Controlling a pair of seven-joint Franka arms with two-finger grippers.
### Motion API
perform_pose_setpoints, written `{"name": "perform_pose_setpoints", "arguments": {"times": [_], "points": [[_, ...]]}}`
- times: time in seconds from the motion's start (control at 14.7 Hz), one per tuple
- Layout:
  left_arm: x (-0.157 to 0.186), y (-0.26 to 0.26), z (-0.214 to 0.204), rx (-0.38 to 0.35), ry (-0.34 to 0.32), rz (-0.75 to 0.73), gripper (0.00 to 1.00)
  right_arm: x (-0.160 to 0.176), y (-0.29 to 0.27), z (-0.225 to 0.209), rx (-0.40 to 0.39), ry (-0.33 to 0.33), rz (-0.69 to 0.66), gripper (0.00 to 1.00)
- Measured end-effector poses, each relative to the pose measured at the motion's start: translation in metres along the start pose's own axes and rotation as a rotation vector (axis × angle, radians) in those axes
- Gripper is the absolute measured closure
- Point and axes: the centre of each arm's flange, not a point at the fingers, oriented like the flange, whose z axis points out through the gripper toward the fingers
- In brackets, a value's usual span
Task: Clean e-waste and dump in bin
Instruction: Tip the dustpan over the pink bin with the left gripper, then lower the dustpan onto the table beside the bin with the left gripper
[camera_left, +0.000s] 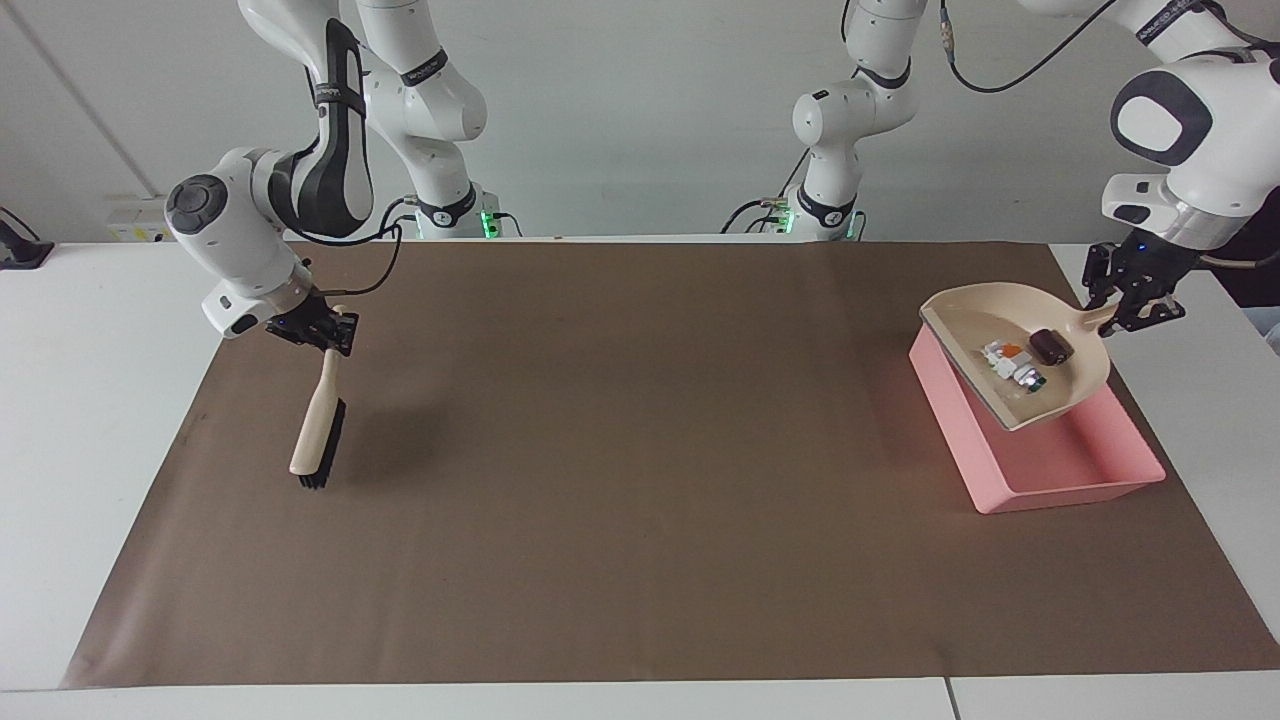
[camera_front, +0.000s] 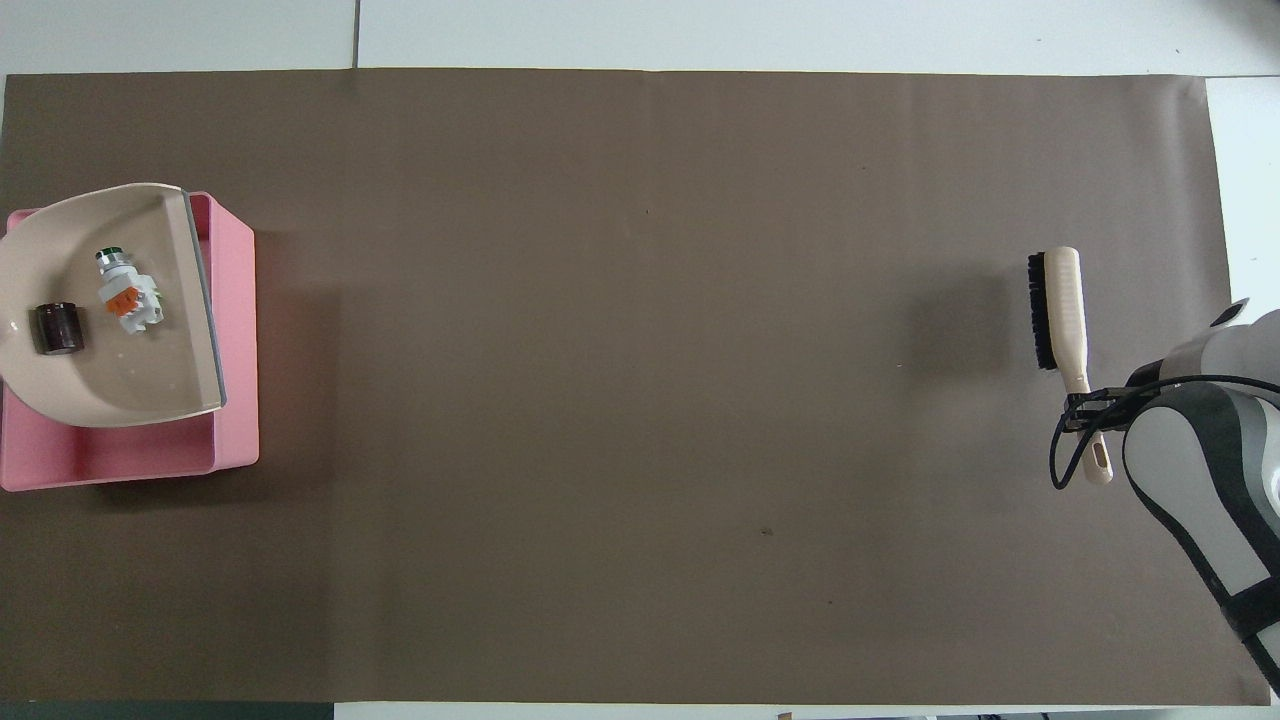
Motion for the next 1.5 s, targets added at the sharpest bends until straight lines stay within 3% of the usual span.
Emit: {"name": "perform_pose_setpoints", "arguments": {"times": [0.34,0.54,0.68,0.82,0.89,1.16,1.23,1.5], "points": [[-0.016,-0.037,0.021,-0.027,-0.223,0.096,0.67,-0.009,0.012,0.013,0.005,-0.011,0.014,0.74],[-0.009,-0.042,0.037,-0.059,-0.296,0.153,0.67,-0.01,0.013,0.017,0.005,-0.007,0.008,0.74],[0.01,-0.043,0.048,-0.088,-0.38,0.233,0.67,-0.012,0.012,0.019,0.005,-0.008,0.007,0.74],[0.035,-0.041,0.059,-0.111,-0.446,0.293,0.67,-0.012,0.012,0.017,0.004,-0.006,0.004,0.6],[0.042,-0.039,0.063,-0.125,-0.463,0.309,0.67,-0.013,0.012,0.017,0.004,-0.005,-0.006,0.48],[0.05,-0.034,0.066,-0.173,-0.505,0.334,0.67,-0.013,0.012,0.015,0.003,-0.003,-0.025,0.07],[0.05,-0.032,0.063,-0.181,-0.509,0.331,0.67,-0.012,0.01,0.013,0.001,0.001,-0.028,0.01],[0.046,-0.031,0.021,-0.161,-0.549,0.302,0.67,0.004,-0.018,-0.026,-0.018,0.071,-0.055,0.01]]}}
